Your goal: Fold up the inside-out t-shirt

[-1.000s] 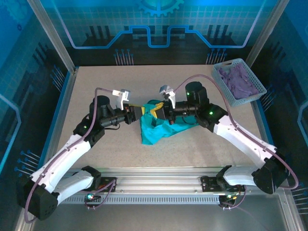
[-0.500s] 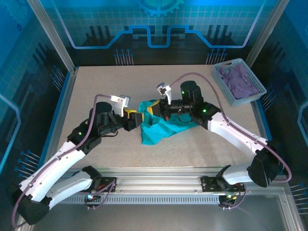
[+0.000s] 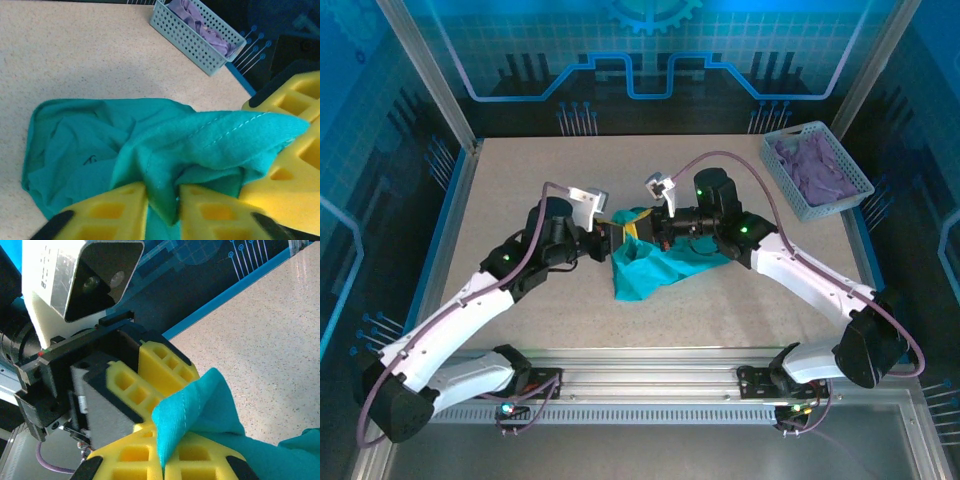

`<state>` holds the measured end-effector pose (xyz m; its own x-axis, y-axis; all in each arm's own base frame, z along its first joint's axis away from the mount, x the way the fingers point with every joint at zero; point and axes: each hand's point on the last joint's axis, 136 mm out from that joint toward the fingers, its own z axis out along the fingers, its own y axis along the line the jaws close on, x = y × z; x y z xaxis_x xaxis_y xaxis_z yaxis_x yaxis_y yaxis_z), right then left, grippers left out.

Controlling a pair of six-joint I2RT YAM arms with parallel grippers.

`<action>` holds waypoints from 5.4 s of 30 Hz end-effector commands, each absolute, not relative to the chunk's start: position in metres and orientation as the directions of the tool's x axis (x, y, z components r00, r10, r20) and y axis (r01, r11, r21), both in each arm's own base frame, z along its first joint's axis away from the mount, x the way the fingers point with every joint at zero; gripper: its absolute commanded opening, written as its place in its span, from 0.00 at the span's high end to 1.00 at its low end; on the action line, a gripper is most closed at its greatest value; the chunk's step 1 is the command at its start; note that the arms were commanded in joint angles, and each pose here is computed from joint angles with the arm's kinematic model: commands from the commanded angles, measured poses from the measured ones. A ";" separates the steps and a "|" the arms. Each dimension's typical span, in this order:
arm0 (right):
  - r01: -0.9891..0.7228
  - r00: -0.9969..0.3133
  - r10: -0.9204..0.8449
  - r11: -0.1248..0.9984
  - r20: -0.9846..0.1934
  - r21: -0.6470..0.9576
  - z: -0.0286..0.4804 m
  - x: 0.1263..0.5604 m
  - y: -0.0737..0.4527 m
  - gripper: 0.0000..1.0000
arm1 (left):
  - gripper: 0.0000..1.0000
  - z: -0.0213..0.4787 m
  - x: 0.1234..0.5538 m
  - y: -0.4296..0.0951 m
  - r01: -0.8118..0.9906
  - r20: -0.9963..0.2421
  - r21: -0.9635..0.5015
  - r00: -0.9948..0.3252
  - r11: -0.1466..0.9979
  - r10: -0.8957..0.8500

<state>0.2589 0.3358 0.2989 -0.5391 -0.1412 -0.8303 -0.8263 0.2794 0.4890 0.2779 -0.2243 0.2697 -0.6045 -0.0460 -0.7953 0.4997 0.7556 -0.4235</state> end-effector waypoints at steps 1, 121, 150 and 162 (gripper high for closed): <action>-0.833 -0.521 -0.129 0.291 -0.844 0.471 0.307 0.262 0.331 1.00 | 0.87 0.291 0.287 -0.226 0.522 -0.838 -0.393 -0.542 0.757 -0.062; -0.683 -0.552 -0.438 0.725 -0.709 0.084 0.093 0.378 0.381 0.31 | 0.34 0.098 0.333 -0.094 -0.181 -0.466 -0.547 -0.745 0.817 -0.477; -0.676 -0.597 -0.319 0.695 -0.736 0.247 0.115 0.323 0.314 0.67 | 0.46 0.074 0.394 -0.159 -0.078 -0.389 -0.653 -0.819 0.754 -0.422; -0.638 -0.615 -0.367 0.752 -0.698 0.167 0.090 0.393 0.359 0.50 | 1.00 0.088 0.379 -0.152 -0.045 -0.437 -0.662 -0.788 0.748 -0.434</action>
<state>0.3941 0.3536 0.1159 -0.5858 -0.3061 -0.7504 -0.6353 0.7483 0.1906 0.3796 -0.1559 0.0734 -0.8130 -0.4340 -0.3883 -0.0826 0.7460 -0.6608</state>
